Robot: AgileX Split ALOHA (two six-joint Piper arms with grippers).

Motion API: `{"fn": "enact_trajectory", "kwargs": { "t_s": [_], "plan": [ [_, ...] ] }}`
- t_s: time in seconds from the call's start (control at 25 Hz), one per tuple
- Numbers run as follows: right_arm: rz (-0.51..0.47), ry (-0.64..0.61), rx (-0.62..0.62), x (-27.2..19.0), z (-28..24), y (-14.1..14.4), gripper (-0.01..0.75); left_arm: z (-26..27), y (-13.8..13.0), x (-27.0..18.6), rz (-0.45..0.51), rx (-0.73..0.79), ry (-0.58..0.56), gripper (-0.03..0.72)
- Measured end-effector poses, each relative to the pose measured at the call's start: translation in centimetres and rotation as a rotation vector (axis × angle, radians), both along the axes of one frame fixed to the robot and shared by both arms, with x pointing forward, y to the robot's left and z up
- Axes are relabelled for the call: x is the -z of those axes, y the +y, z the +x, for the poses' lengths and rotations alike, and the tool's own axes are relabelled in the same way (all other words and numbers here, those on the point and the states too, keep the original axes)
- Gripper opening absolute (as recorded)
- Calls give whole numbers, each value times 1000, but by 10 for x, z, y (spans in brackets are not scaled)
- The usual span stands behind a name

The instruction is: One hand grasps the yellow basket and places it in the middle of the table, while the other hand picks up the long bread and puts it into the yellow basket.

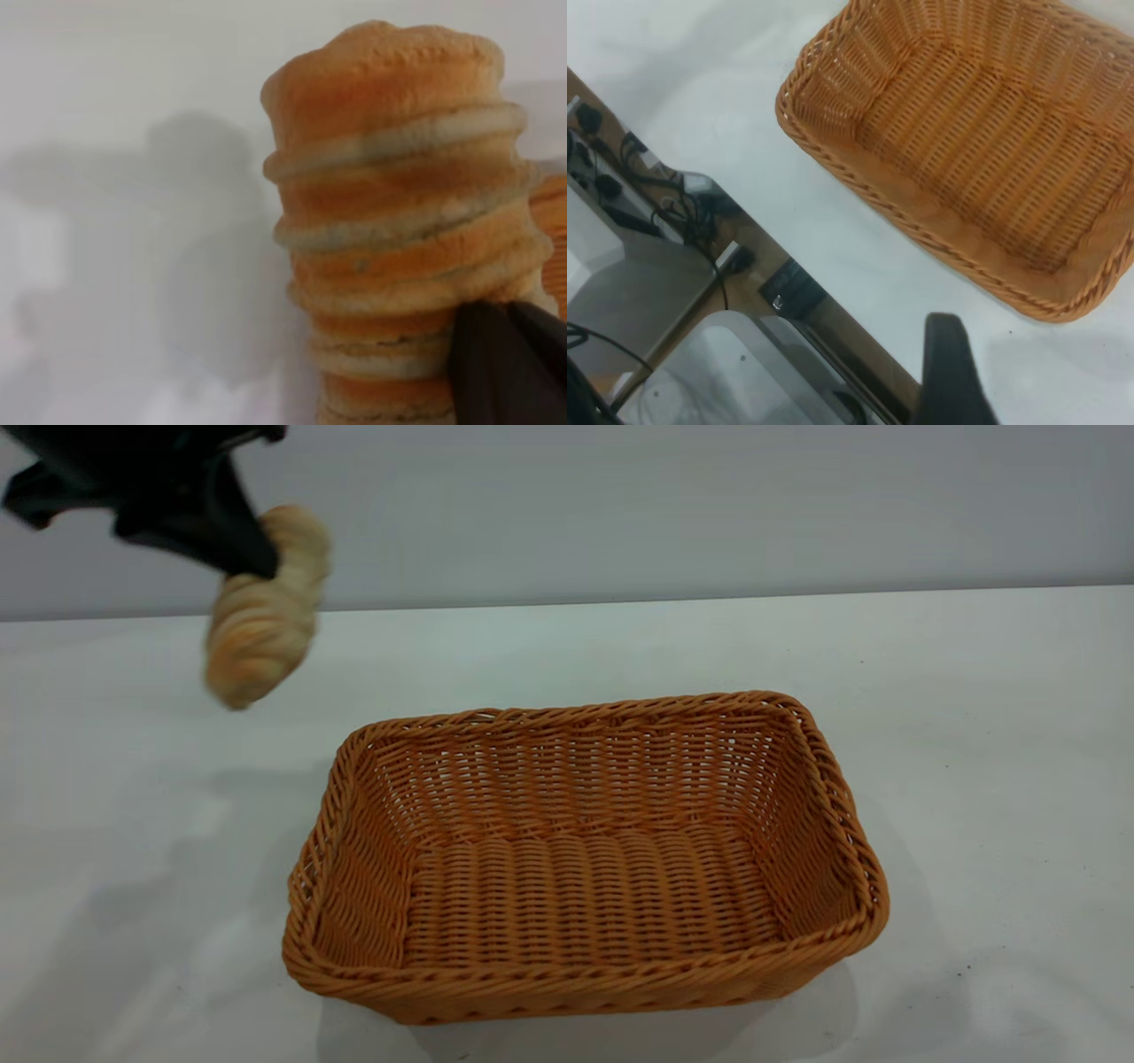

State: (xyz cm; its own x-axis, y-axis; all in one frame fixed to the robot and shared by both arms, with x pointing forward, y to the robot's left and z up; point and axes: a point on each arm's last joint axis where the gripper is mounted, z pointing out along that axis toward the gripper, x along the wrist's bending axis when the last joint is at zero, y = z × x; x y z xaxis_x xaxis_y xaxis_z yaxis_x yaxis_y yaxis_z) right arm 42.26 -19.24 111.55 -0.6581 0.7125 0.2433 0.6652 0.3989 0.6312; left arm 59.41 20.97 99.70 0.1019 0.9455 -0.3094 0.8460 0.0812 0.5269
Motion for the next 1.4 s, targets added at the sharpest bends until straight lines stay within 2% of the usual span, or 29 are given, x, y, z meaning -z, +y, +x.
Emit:
{"fn": "enact_trajectory", "kwargs": {
  "t_s": [0.32, 0.52, 0.6, 0.68, 0.92, 1.0, 1.16, 1.28, 1.4],
  "plan": [
    [-1, 3, -2, 0, 0, 0, 510, -15, -68, 12, -53, 207, -14, 16],
    [-3, 10, -6, 1, -1, 0, 510, -17, -93, 46, -20, 294, 32, 35],
    [-5, 16, -10, 1, -2, 0, 510, -16, -98, 60, 2, 311, 38, 81],
    [-5, 16, -12, 0, -2, 0, 510, -15, -101, 71, 11, 303, 44, 163],
    [11, -34, -12, -10, -14, -4, 510, -15, -106, 77, -1, 294, 46, 523],
    [18, -58, -12, -15, -19, -6, 510, -15, -106, 74, 7, 311, 31, 588],
    [14, -106, -8, -24, -32, -12, 510, -17, -101, 50, 59, 415, -59, 614],
    [-11, -123, 12, -29, -44, -20, 510, -22, -90, 14, 105, 487, -161, 587],
    [-41, -136, 45, -33, -56, -28, 510, -30, -68, -30, 100, 472, -250, 563]
  ]
}}
